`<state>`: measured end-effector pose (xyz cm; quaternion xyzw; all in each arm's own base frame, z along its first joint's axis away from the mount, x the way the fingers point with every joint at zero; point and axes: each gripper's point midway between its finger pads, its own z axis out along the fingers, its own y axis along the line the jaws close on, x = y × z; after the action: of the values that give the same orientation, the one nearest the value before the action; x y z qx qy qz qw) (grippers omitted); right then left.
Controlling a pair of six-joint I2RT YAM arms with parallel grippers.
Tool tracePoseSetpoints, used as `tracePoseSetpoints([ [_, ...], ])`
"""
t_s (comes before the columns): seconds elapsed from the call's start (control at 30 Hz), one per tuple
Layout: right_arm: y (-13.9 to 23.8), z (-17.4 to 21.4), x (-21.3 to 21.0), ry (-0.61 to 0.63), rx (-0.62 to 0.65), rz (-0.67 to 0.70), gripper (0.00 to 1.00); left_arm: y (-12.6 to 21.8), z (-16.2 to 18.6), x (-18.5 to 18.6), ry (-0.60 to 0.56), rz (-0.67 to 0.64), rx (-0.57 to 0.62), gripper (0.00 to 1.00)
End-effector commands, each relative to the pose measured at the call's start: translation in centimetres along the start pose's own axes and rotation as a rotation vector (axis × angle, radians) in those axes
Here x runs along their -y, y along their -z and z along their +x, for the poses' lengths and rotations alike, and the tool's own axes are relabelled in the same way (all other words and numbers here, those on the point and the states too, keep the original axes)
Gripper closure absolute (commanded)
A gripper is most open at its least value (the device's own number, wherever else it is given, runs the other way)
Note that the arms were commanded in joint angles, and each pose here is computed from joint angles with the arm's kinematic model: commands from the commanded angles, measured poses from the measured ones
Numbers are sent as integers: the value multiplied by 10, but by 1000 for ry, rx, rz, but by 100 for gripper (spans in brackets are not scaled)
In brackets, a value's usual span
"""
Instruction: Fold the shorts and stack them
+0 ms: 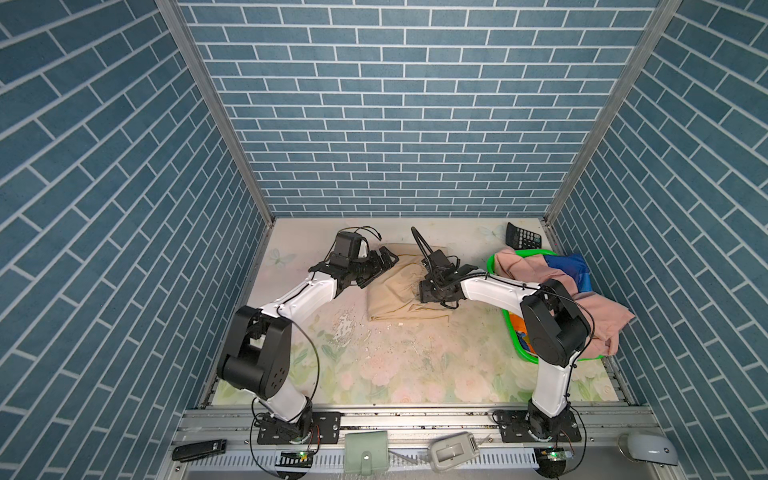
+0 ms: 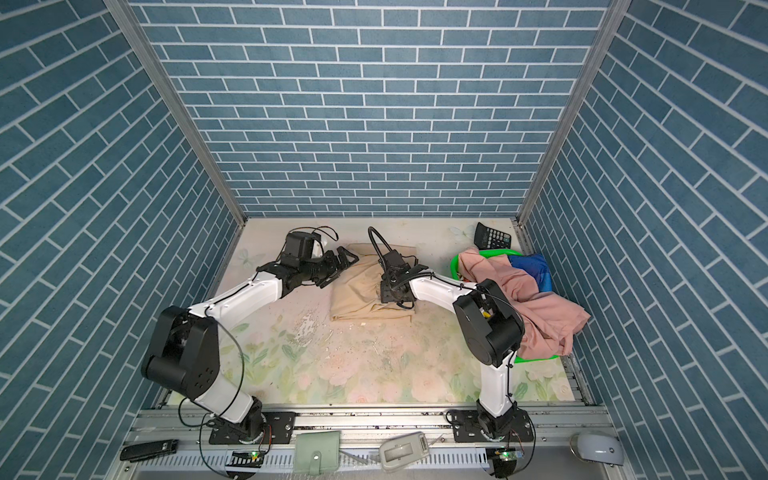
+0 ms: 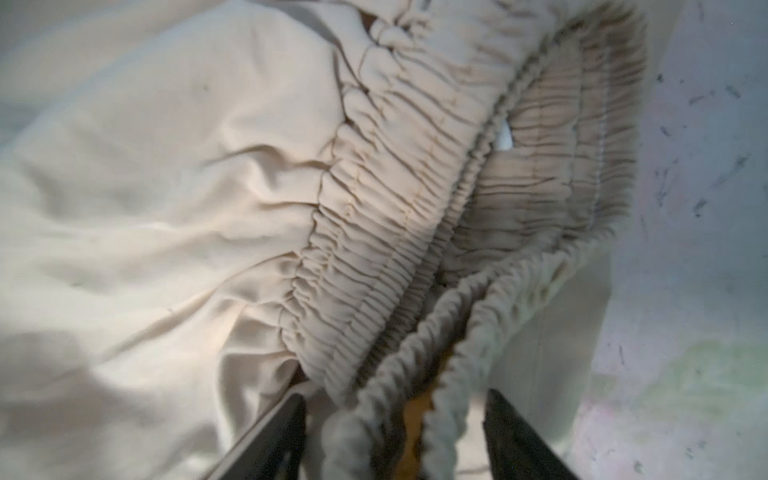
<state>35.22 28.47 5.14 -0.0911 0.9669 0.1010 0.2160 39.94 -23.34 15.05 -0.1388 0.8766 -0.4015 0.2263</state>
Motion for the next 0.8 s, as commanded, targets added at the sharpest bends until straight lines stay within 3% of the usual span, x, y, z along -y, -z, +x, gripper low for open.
tracePoseSetpoints([
  [0.0, 8, 0, 12, -12, 13, 17, 44, -22, 9, 12, 31, 79, -11, 0],
  [0.2, 2, 21, 51, -77, -9, 32, 71, -51, 24, -23, 81, 25, -35, 0],
  [0.3, -6, 29, 60, -101, -21, 5, 75, -60, 35, -39, 100, -1, -57, 1],
  [0.5, -18, 42, 66, -93, -71, -2, 57, -70, 54, -57, 105, -26, -88, 0],
  [0.63, 6, 30, 63, -91, -26, -20, 43, -62, 42, -30, 60, 24, -76, 0],
  [0.77, 52, 7, 57, -82, 71, -47, 29, -39, 12, 10, -73, 25, -24, 0],
])
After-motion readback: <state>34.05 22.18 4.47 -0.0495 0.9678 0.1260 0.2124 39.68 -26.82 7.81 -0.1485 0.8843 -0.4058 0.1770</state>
